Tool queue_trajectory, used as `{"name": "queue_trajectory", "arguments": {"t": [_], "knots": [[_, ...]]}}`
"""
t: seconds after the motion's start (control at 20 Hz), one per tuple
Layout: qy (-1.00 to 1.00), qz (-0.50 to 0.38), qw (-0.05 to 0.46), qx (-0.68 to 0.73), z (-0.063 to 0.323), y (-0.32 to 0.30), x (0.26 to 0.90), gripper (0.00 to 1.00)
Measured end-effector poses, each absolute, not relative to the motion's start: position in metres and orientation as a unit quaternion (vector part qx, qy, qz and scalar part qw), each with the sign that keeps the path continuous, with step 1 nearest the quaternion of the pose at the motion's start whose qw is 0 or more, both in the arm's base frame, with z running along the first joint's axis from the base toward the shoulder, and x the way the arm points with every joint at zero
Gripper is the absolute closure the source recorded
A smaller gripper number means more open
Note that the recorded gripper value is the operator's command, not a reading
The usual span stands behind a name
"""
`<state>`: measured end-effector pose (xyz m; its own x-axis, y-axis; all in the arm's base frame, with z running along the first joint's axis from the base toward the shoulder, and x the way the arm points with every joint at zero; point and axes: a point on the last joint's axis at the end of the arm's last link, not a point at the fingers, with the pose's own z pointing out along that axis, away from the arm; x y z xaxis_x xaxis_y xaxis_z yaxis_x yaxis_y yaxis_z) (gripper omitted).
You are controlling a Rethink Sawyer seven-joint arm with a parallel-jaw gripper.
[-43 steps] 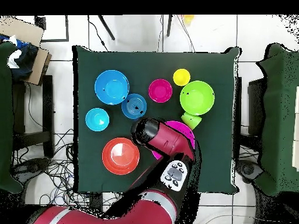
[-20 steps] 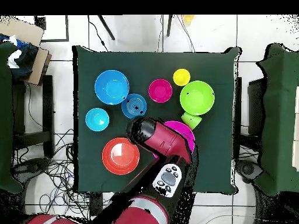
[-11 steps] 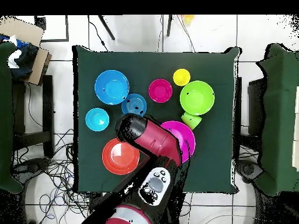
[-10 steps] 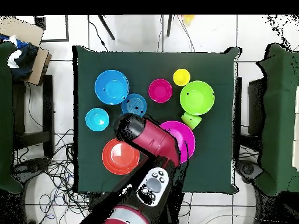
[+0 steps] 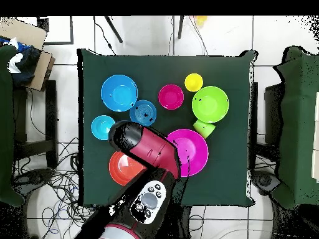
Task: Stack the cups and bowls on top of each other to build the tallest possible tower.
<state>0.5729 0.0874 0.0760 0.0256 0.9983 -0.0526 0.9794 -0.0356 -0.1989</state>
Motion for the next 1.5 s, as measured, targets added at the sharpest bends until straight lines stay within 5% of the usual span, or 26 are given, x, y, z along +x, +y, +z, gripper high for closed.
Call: {"name": "queue_trajectory", "arguments": {"t": [0.75, 1.5], "knots": [[-0.642, 0.096, 0.054, -0.759, 0.069, 0.013, 0.561, 0.00], [-0.648, 0.107, 0.059, -0.752, 0.066, 0.015, 0.550, 0.00]]}}
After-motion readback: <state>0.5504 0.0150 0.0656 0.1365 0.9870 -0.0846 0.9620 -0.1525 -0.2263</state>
